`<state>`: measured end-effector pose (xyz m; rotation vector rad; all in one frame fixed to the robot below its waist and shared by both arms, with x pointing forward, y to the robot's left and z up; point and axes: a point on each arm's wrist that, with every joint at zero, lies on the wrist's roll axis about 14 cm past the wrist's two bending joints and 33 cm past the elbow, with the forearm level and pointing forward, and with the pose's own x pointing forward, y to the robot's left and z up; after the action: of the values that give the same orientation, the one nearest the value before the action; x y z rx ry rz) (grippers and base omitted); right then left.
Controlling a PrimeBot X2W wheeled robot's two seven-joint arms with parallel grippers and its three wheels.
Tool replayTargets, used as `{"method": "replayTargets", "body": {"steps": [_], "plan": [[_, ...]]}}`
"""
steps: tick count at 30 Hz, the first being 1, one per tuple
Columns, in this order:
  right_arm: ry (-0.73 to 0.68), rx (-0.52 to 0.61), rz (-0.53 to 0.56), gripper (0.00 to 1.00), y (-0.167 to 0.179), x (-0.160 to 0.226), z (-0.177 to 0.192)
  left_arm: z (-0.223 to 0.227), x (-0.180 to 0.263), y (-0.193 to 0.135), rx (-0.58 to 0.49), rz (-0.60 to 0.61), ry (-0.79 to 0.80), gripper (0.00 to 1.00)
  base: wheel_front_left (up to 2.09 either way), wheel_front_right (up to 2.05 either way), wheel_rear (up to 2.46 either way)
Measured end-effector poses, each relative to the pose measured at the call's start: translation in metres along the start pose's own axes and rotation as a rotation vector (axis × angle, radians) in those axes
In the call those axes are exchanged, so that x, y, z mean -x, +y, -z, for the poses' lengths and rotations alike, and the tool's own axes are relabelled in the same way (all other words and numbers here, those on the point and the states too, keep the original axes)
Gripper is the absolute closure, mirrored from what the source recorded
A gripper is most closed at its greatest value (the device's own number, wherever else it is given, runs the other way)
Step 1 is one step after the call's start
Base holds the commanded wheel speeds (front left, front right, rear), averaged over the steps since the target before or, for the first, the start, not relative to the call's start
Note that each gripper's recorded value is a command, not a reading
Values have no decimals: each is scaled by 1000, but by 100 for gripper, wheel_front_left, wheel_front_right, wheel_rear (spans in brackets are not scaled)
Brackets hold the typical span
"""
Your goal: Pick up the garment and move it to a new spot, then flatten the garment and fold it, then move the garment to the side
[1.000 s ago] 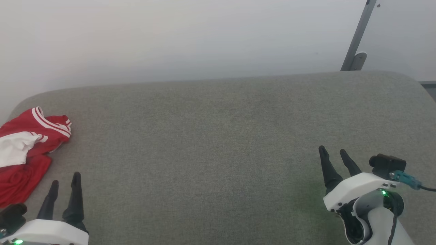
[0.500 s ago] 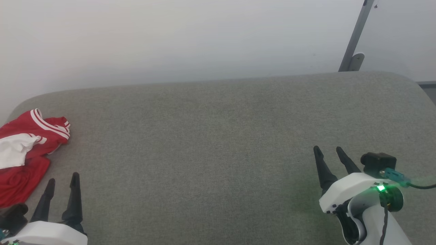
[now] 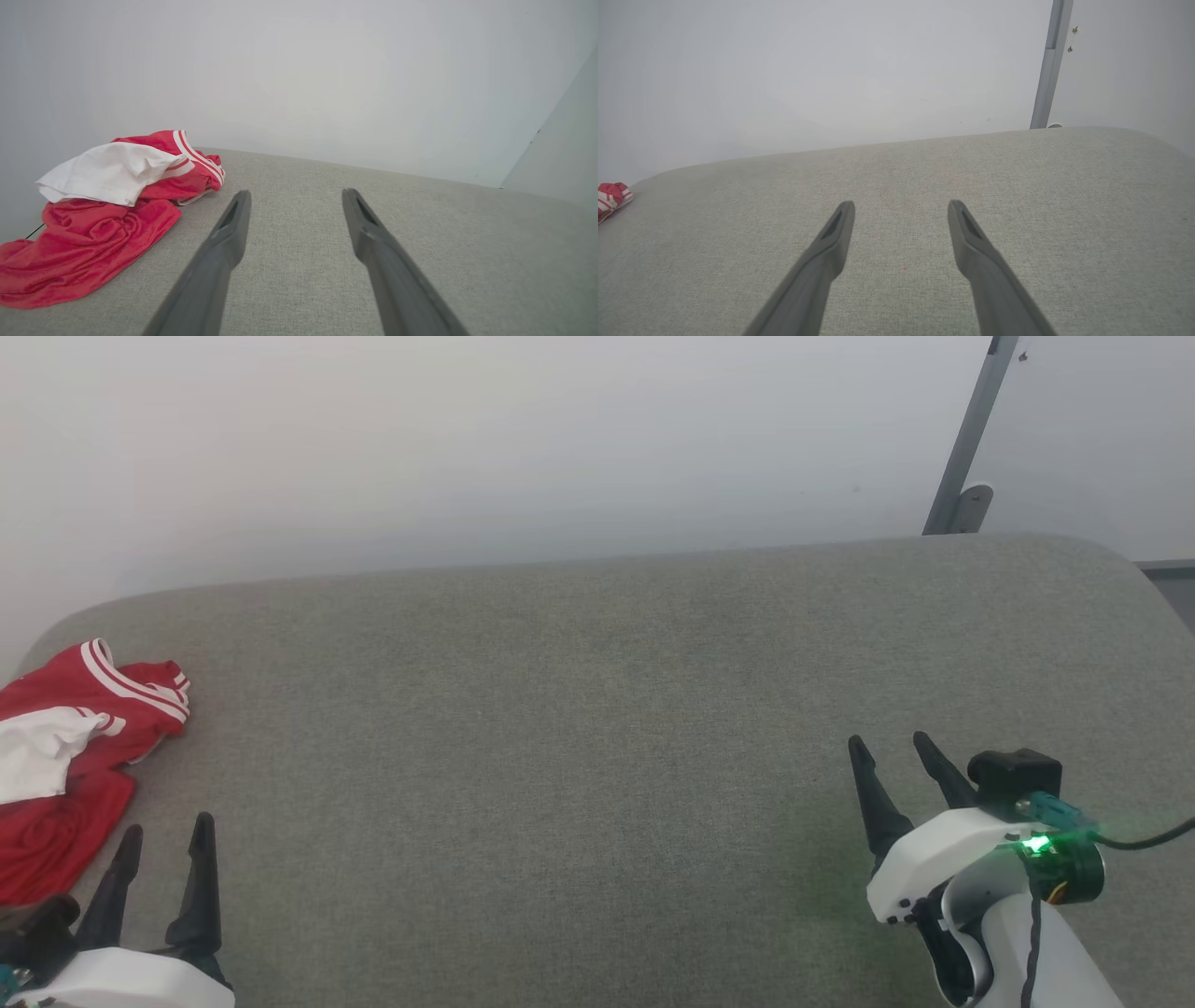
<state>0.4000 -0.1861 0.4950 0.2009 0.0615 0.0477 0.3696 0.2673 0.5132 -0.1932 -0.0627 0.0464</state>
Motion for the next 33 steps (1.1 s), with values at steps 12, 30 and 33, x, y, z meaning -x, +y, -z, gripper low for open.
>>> {"method": "replayTargets", "body": {"steps": [12, 30, 33], "plan": [[-6, 80, -18, 0, 4, -1, -2, -2, 2, 1, -75, 19, -7, 0, 0, 0, 0], [-7, 113, -19, 0, 3, -1, -1, 0, 2, 1, -95, 30, -1, 0, 0, 0, 0], [-7, 114, -24, 0, 5, -1, -1, 2, 3, 3, -87, 22, 6, 0, 0, 0, 0]]}}
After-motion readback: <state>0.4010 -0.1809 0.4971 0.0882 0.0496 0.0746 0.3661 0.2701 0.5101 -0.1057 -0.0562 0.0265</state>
